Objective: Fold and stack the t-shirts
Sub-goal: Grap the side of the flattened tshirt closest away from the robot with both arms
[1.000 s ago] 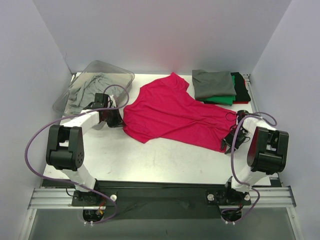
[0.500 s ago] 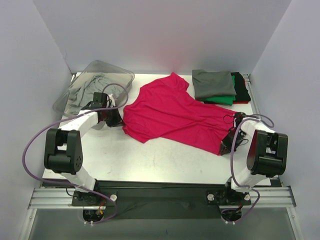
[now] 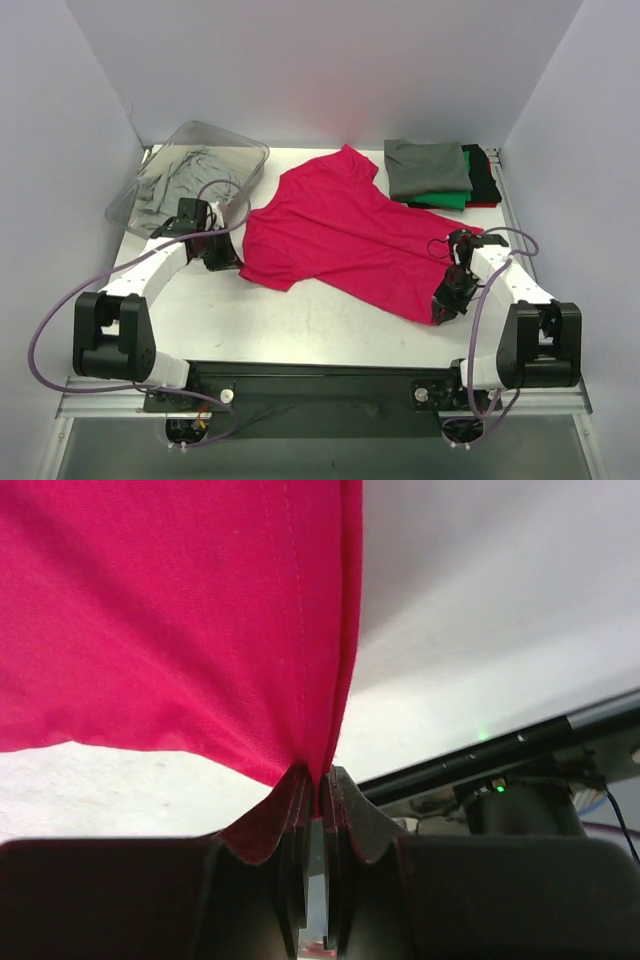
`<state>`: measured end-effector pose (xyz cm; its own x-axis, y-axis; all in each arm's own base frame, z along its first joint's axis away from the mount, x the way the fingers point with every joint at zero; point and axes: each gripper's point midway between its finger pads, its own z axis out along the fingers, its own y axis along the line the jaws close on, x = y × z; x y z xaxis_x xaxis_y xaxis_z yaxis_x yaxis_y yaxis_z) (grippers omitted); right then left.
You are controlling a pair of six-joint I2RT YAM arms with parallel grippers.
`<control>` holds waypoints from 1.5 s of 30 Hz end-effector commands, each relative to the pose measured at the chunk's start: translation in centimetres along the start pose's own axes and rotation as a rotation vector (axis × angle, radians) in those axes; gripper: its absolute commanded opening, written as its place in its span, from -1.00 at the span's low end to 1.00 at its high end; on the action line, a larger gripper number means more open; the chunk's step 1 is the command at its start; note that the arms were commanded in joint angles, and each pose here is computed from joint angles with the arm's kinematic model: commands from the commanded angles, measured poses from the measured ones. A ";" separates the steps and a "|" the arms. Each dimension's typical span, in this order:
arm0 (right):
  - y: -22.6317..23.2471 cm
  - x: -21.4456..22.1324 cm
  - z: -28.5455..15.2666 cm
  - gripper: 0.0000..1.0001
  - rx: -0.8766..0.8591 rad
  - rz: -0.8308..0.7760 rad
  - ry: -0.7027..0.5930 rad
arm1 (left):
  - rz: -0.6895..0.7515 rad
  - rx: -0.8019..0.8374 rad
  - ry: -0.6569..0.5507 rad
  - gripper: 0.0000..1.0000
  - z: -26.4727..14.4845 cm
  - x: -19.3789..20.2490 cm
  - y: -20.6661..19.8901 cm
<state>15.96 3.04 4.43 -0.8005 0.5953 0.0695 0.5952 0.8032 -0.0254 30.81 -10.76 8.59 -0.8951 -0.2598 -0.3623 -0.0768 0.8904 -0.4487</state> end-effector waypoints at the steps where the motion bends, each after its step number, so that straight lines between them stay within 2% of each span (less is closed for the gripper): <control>1: -3.1 3.0 -0.8 -1.00 0.119 0.017 0.068 | 0.013 -0.044 0.010 -1.00 -1.7 1.4 0.9; 12: -6.3 5.7 -2.7 -1.00 0.205 -0.023 0.060 | -0.037 -0.102 -0.012 -1.00 -6.2 4.2 1.4; 25: -6.0 9.2 -1.8 -1.00 0.232 -0.068 0.076 | -0.006 -0.145 -0.013 -1.00 -8.4 4.3 1.5; 34: -5.5 8.6 -2.2 -1.00 0.238 -0.079 0.059 | 0.013 -0.057 -0.018 -1.00 -7.5 3.0 -0.2; 42: -5.1 5.8 -2.7 -1.00 0.167 -0.018 0.082 | 0.086 0.003 -0.049 -1.00 -5.8 -1.4 -3.0; 45: -4.8 4.8 -2.9 -1.00 0.150 -0.016 0.096 | 0.140 0.015 -0.023 -1.00 -4.2 -2.2 -4.8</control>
<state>9.11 2.45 6.91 -0.7759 0.6155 0.1384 0.5934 0.7865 -0.1714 28.06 -10.73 12.88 -0.9172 -0.2039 -0.3424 -0.0616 0.9214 -0.3836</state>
